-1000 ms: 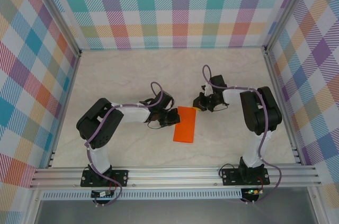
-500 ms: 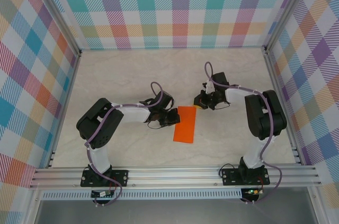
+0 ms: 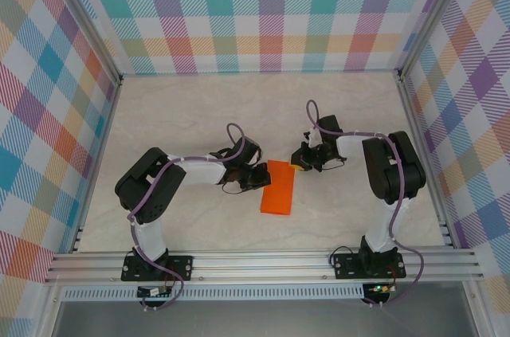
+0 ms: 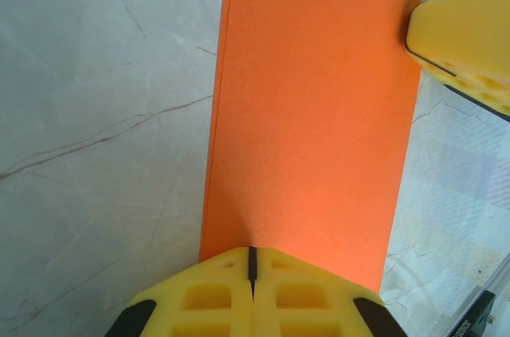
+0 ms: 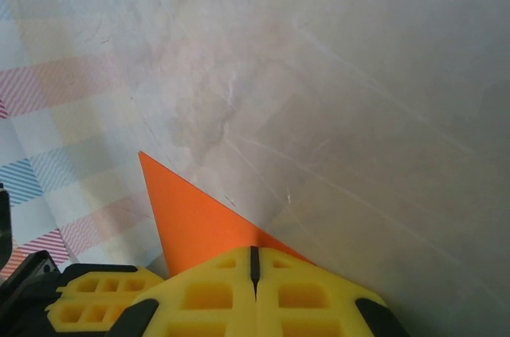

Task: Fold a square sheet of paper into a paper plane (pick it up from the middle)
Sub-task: Fold the square sheet of paper in half at the center of the table.

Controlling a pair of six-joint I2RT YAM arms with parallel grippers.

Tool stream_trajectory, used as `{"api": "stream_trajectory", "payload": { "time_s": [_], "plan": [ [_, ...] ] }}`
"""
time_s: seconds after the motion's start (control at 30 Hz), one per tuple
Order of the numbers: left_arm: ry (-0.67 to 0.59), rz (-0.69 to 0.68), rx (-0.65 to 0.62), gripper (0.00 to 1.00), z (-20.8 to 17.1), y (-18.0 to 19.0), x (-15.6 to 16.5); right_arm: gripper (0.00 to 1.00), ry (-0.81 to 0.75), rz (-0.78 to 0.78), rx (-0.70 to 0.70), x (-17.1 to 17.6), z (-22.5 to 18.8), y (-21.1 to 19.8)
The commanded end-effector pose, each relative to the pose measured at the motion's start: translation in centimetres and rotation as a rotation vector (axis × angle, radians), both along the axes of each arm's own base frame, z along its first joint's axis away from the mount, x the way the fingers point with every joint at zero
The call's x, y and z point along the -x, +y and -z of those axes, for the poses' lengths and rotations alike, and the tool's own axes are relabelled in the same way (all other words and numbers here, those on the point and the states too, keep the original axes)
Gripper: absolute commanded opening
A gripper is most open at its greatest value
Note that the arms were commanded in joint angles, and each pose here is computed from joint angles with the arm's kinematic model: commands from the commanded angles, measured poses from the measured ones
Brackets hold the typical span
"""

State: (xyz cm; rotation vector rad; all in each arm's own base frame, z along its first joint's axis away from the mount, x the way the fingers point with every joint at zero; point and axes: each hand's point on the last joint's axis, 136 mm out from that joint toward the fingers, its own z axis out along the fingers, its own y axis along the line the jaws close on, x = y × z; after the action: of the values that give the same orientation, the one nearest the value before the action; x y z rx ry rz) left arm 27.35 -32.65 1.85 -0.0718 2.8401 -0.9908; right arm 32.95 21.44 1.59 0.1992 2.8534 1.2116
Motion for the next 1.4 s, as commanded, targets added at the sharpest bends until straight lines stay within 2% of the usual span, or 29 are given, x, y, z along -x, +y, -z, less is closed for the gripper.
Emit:
{"api": "stream_trajectory", "payload": {
  "time_s": [0.0, 0.33, 0.5, 0.8, 0.87, 1.13, 1.37],
  "plan": [
    [0.089, -0.009, -0.169, 0.0, 4.0, 3.4, 2.7, 0.0, 0.036, -0.023, 0.075, 0.7, 2.4, -0.7],
    [0.083, -0.013, -0.171, 0.0, 3.8, 3.3, 2.5, 0.0, -0.034, -0.052, -0.069, 1.8, -3.4, 0.7],
    [0.081, -0.008, -0.175, 0.0, 3.8, 3.4, 2.5, 0.0, -0.007, -0.07, -0.09, 3.8, -2.6, 1.3],
    [0.08, -0.009, -0.179, 0.0, 3.6, 3.5, 2.6, 0.0, 0.069, -0.072, 0.027, 5.5, 1.5, 0.3],
    [0.078, -0.009, -0.18, 0.0, 3.6, 3.5, 2.6, 0.0, 0.062, -0.071, 0.042, 5.5, 1.2, 0.1],
    [0.075, -0.007, -0.18, 0.0, 3.5, 3.5, 2.5, 0.02, -0.033, -0.097, -0.092, 6.5, -3.6, 1.3],
    [0.079, -0.001, -0.185, 0.0, 3.6, 3.6, 2.7, 0.04, 0.014, -0.133, -0.109, 9.4, -2.0, 2.0]
  ]
}}
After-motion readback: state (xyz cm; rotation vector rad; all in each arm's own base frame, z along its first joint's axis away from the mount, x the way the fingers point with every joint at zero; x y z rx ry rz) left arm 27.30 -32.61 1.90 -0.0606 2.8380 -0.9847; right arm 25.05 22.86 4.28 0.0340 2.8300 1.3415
